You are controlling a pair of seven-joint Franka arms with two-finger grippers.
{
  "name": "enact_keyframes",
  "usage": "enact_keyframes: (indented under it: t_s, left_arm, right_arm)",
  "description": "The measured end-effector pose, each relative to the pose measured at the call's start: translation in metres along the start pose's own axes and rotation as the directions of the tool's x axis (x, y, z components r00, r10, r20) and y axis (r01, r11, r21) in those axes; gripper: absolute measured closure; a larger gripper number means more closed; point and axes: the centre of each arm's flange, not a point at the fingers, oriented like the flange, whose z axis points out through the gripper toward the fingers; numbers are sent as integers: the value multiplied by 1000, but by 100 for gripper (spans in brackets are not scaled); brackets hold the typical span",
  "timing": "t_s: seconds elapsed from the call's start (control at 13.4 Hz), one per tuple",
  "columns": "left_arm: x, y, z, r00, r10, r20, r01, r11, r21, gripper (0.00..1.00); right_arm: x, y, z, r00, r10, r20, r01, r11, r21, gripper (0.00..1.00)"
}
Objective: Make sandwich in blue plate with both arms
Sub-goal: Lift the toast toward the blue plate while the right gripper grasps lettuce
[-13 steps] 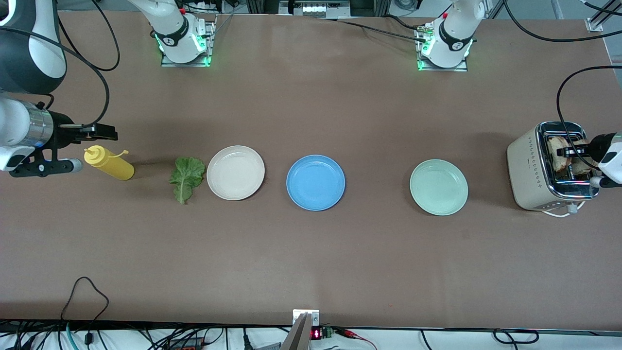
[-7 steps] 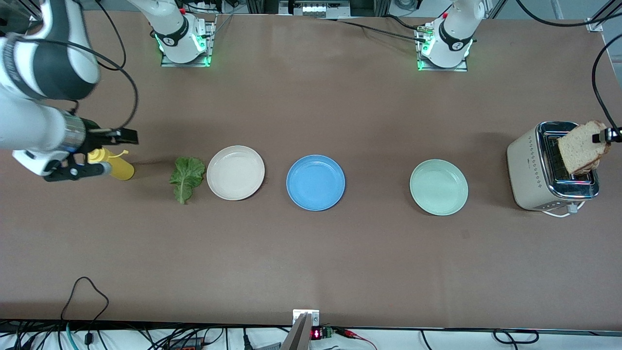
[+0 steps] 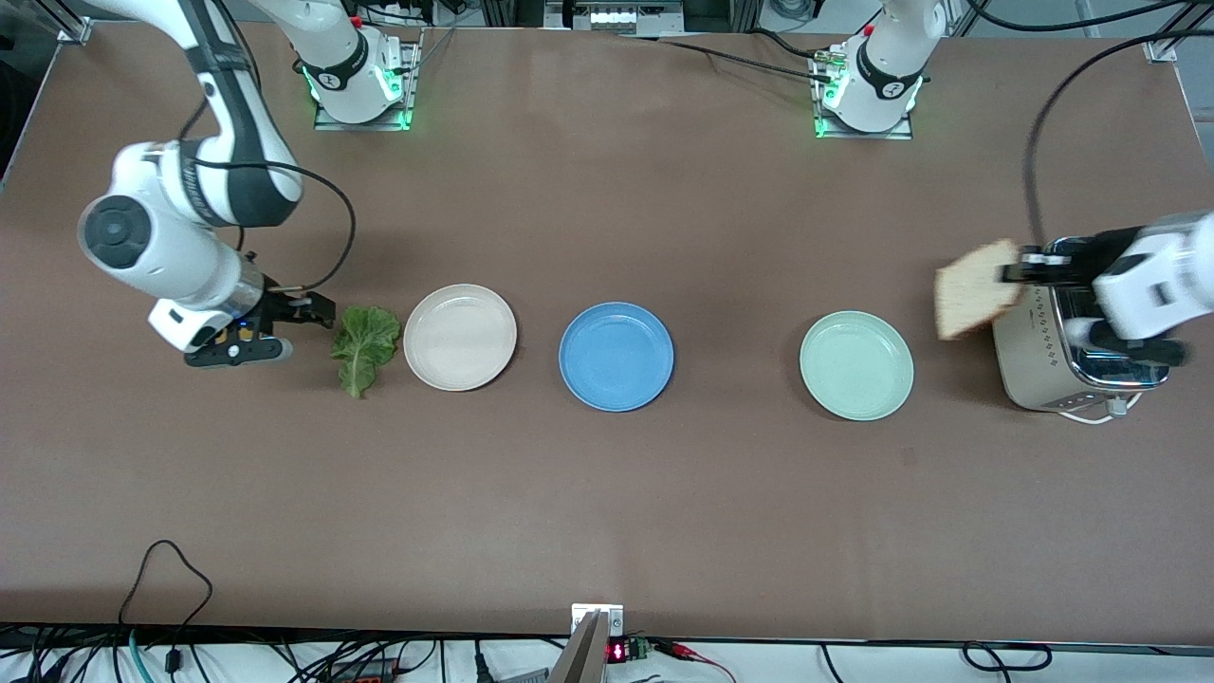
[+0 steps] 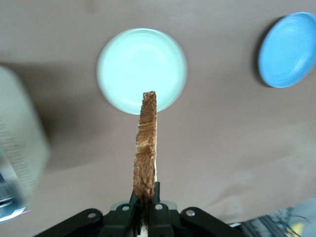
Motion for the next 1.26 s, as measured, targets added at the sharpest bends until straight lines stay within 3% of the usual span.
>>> enact_keyframes:
  t_s: [0.3,0.6,0.97,1.12,1.26]
  left_arm:
    - [45,72,67,1000,29,-10,-30,988,-151,93]
    - [78,155,144,999,33,-28,-39,971,-235,93]
    - [117,217,229,995,18,-100,-49,947,-319,93]
    - [126,233,257,994,-3,-112,-36,935,-352,93]
    - [131,245,278,992,-30,-118,-18,921,-388,93]
  right_arm:
    - [-8,-6,51,999,39,-29,-39,999,1,0]
    - [-2,-28,90,995,80,-58,-80,997,5,0]
    - [2,-25,118,988,139,-61,-139,990,7,0]
    - [2,-24,122,988,144,-63,-143,990,7,6]
    - [3,-24,126,987,144,-65,-144,990,7,32]
